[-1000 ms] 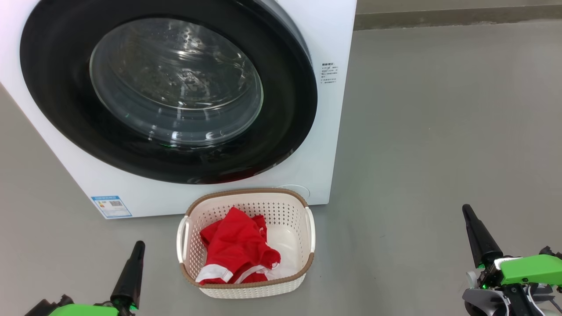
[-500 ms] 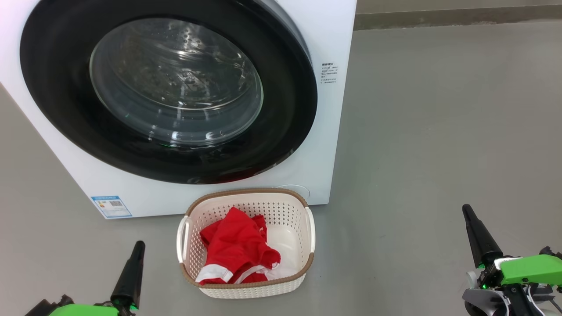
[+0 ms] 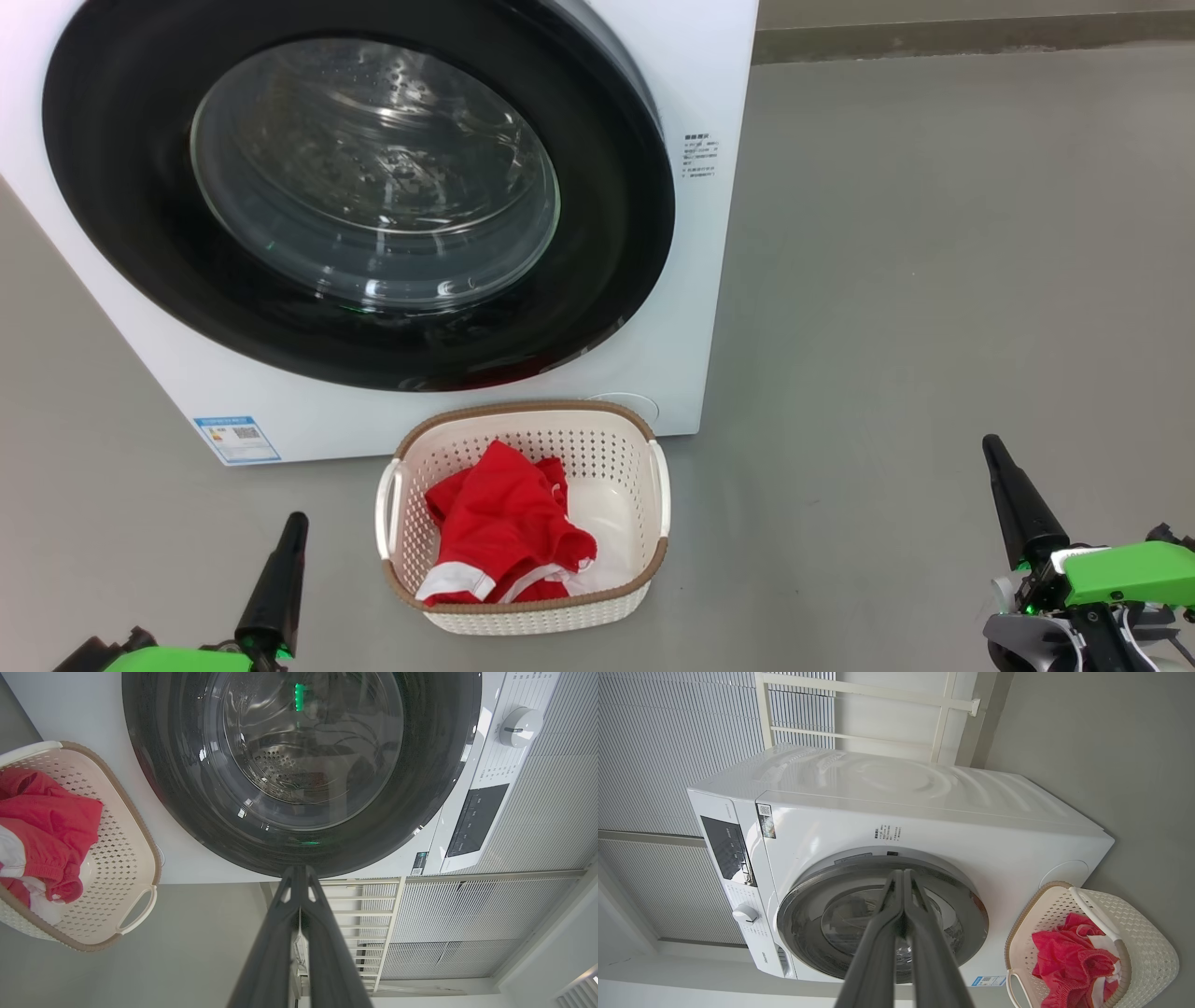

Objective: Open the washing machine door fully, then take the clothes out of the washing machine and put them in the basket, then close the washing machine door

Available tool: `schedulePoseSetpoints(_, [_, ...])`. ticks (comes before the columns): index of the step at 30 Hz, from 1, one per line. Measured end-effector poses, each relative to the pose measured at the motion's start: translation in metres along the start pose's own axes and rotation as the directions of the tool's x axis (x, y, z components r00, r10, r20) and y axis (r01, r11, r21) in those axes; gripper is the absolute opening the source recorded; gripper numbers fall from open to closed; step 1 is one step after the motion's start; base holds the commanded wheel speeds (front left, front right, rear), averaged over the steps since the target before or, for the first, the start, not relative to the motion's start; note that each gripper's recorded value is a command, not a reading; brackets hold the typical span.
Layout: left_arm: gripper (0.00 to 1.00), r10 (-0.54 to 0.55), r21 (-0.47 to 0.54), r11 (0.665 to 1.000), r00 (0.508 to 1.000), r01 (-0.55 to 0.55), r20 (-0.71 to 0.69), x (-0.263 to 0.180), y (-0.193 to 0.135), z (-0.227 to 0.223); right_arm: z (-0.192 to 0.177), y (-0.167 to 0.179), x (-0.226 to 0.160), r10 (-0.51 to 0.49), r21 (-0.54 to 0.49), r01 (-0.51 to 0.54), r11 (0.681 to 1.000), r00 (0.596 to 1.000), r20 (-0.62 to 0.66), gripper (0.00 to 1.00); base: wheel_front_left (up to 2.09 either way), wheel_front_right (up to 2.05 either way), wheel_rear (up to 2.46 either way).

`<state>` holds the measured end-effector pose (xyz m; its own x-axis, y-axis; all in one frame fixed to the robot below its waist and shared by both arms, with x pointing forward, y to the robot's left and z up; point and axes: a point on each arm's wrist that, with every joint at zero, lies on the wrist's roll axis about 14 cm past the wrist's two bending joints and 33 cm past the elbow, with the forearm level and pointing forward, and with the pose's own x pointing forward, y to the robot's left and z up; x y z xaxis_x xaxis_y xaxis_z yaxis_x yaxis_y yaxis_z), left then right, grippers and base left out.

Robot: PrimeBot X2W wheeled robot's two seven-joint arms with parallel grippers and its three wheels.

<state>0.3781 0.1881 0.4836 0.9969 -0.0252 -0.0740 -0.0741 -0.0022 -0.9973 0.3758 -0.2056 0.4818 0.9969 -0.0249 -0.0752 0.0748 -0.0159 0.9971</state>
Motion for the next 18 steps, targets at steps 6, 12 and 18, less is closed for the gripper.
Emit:
schedulePoseSetpoints(6, [0.0,0.0,0.0,1.0,1.0,0.0,0.0,0.0,0.0,0.0,0.0,0.0,0.0,0.0,0.001,0.0,1.0,1.0,0.0,0.0,0.0,0.0,0.0])
schedulePoseSetpoints(12, [0.0,0.0,0.0,1.0,1.0,0.0,0.0,0.0,0.0,0.0,-0.0004,0.0,0.0,0.0,0.001,0.0,1.0,1.0,-0.002,0.0,0.0,0.0,0.0])
schedulePoseSetpoints(18, [0.0,0.0,0.0,1.0,1.0,0.0,-0.003,0.0,0.0,-0.0004,-0.0002,0.0,0.0,0.0,0.002,0.0,1.0,1.0,-0.001,0.0,0.0,0.0,0.0])
